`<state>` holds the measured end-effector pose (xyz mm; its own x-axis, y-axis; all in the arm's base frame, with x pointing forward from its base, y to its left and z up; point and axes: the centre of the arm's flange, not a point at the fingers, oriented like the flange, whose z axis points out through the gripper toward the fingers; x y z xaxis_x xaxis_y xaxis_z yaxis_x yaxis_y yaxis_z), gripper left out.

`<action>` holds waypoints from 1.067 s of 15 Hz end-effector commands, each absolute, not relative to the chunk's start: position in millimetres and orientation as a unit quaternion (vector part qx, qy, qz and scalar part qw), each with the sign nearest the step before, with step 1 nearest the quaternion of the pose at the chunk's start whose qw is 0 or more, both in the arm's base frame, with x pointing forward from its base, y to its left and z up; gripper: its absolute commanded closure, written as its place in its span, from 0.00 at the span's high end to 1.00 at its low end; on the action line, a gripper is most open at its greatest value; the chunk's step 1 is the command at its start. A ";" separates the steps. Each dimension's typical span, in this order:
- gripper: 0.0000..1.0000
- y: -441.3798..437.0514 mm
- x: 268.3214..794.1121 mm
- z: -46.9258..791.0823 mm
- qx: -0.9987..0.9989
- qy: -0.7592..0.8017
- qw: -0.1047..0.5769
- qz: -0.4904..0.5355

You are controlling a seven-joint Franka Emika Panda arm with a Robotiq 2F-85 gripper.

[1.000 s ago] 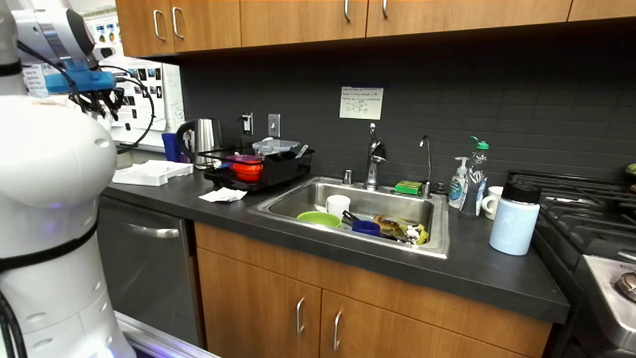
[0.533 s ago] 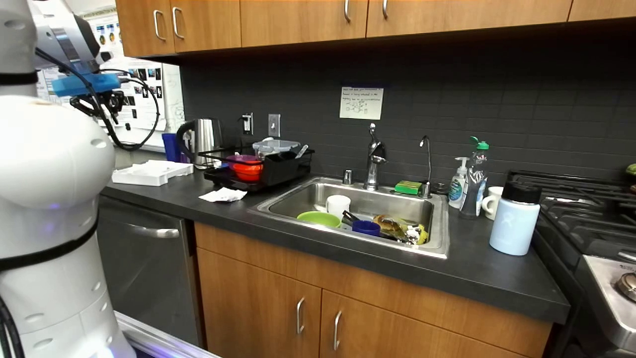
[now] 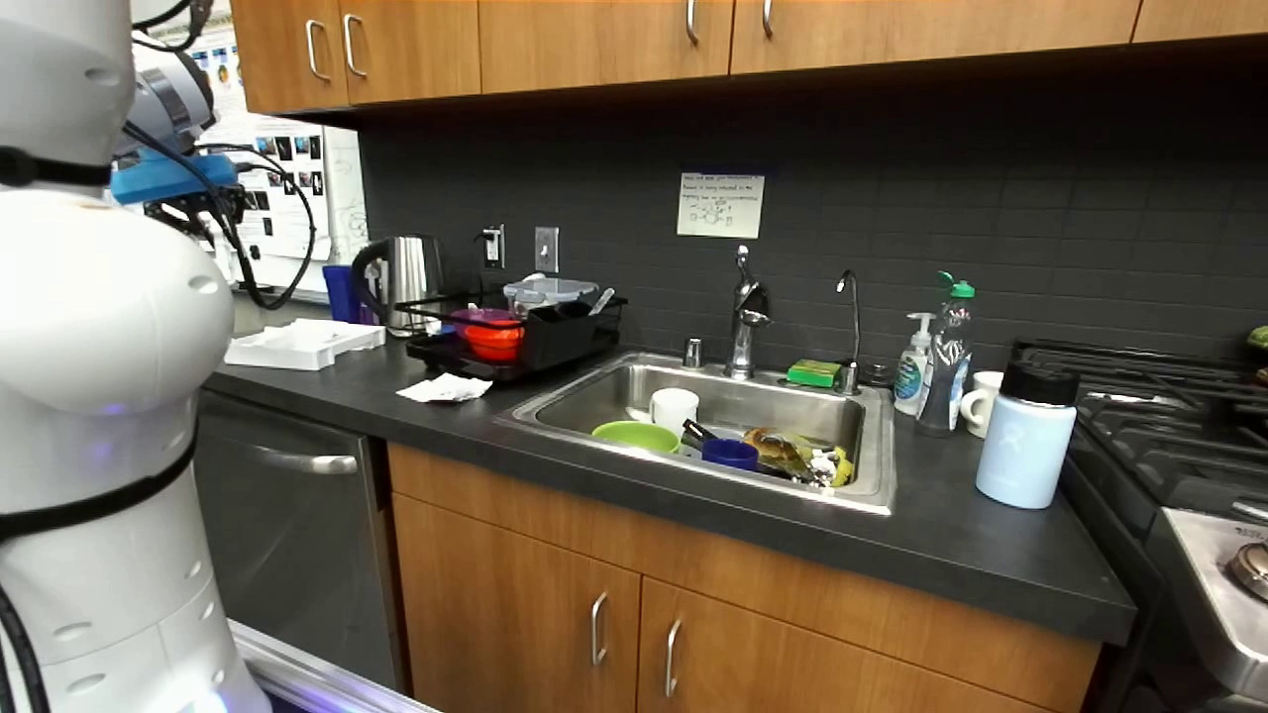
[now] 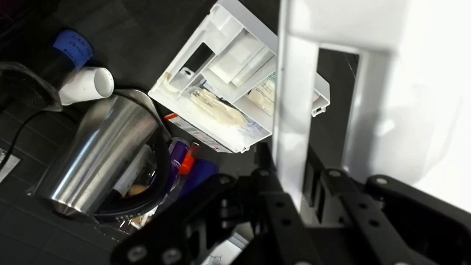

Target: Put the white lid on top of the white box on the left.

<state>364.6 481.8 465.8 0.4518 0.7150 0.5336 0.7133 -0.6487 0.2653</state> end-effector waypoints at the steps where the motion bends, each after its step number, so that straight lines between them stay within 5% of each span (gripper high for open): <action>1: 0.06 532.5 379.2 452.0 0.857 0.411 -0.007 0.311; 16: 0.06 570.7 450.3 460.3 0.901 0.233 0.003 0.365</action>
<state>427.1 565.7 445.8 0.5996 0.5011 0.6240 0.5083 -0.8407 0.1868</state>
